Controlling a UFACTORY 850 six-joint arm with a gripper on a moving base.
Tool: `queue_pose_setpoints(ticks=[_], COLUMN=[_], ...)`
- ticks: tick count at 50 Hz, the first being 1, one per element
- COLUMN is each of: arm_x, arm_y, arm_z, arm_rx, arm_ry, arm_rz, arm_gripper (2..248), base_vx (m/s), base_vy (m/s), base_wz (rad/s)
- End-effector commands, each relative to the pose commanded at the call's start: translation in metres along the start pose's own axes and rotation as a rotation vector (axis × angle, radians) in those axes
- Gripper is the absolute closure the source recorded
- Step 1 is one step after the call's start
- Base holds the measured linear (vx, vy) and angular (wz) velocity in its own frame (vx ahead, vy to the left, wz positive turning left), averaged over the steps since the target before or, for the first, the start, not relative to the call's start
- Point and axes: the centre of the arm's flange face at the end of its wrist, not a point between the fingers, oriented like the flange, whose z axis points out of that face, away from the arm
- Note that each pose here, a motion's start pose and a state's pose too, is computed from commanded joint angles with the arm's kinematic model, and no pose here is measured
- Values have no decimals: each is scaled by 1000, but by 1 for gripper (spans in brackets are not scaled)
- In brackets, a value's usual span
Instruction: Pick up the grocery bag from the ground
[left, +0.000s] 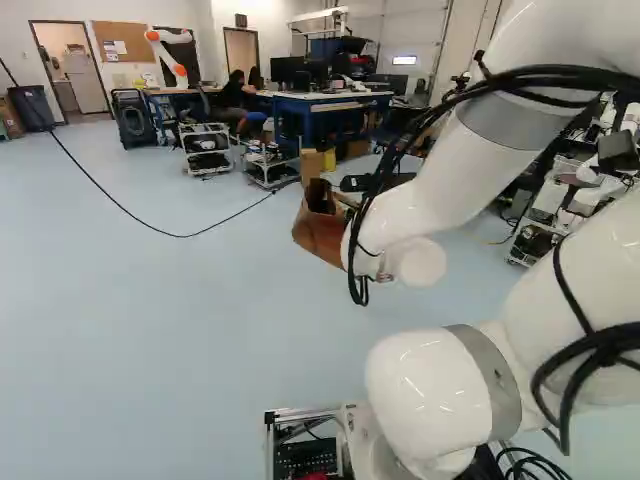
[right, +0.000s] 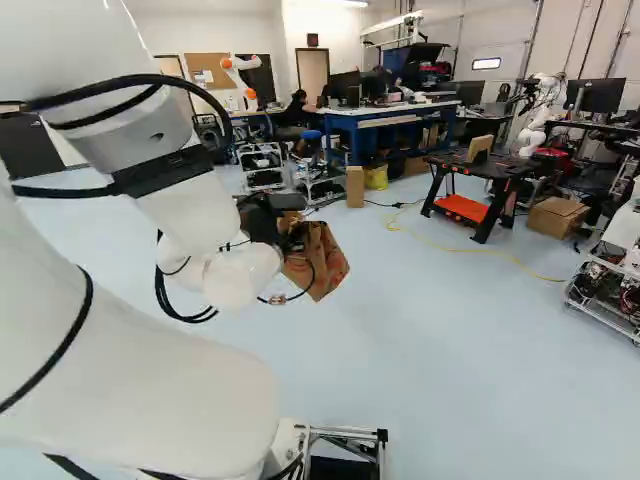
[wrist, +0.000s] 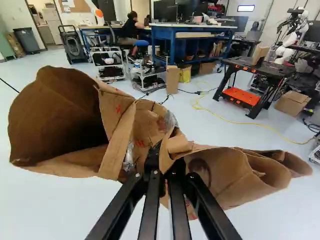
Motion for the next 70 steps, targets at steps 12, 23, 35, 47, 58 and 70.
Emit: queue_pose_setpoints(ticks=[12, 23, 35, 47, 58, 70], arm_x=[-4, -5, -5, -5, -5, -5], arm_y=[1, 1, 1, 1, 1, 1], arm_z=[-4, -5, -5, -5, -5, -5], arm_rx=[-2, -2, -2, -2, -2, -2], arm_ry=[-3, -3, -3, -3, -3, -3], arm_rz=[1, 1, 1, 1, 1, 1], arm_gripper=[228, 228, 228, 228, 228, 228], base_vx=[0, 0, 0, 0, 0, 0], base_vy=[0, 0, 0, 0, 0, 0], base_wz=[0, 0, 0, 0, 0, 0])
